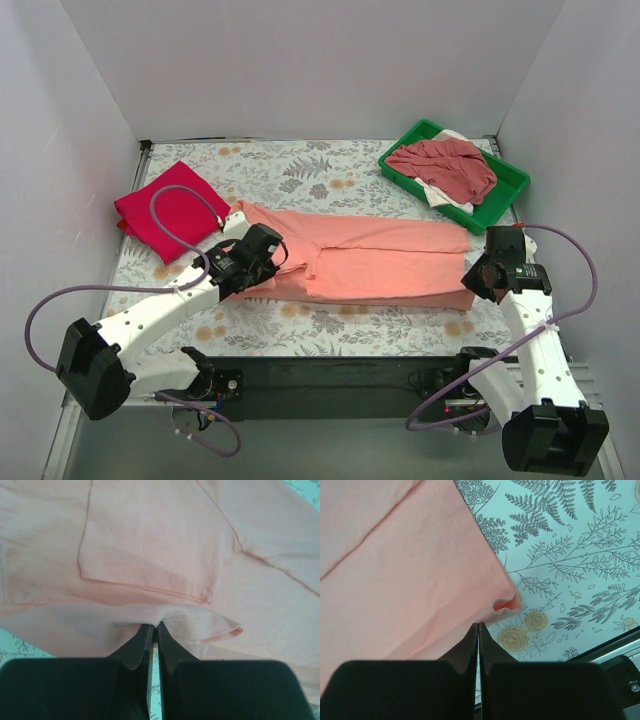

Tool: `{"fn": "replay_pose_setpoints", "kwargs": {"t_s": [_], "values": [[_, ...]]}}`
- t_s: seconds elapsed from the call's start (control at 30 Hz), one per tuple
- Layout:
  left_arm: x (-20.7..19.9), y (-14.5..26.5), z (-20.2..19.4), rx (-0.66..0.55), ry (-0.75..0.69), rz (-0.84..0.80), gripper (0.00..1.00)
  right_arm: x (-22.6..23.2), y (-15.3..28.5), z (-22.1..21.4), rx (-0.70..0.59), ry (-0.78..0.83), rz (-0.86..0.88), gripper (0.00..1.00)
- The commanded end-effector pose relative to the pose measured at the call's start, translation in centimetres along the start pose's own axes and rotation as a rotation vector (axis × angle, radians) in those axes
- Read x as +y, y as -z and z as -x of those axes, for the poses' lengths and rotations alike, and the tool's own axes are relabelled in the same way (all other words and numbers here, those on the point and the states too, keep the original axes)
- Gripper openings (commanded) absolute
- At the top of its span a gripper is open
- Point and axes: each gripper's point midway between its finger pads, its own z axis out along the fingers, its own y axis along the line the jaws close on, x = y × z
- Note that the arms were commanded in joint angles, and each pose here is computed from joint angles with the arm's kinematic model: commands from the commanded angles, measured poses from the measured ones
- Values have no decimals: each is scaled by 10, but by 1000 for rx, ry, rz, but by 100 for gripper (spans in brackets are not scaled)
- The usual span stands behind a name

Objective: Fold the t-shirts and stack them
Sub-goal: Fold the tshirt

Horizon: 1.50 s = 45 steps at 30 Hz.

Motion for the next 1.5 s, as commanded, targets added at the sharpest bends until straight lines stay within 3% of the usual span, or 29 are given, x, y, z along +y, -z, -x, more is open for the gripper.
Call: {"fn": "replay_pose_setpoints", "kwargs": {"t_s": [0.0,0.5,0.97,1.47], "values": [[-19,-2,41,-97,16,-53,0,21,7,33,-83,20,59,1],[-46,-32,93,-211,-18,-45,0,41,-10,58,-88,40,65,1],[-59,-76,105,-159,-75,-27,0,60,-34,71,-104,22,99,1],[-47,-124,108,-105,-76,60,0,59,-82,80,-106,44,11,1]]}}
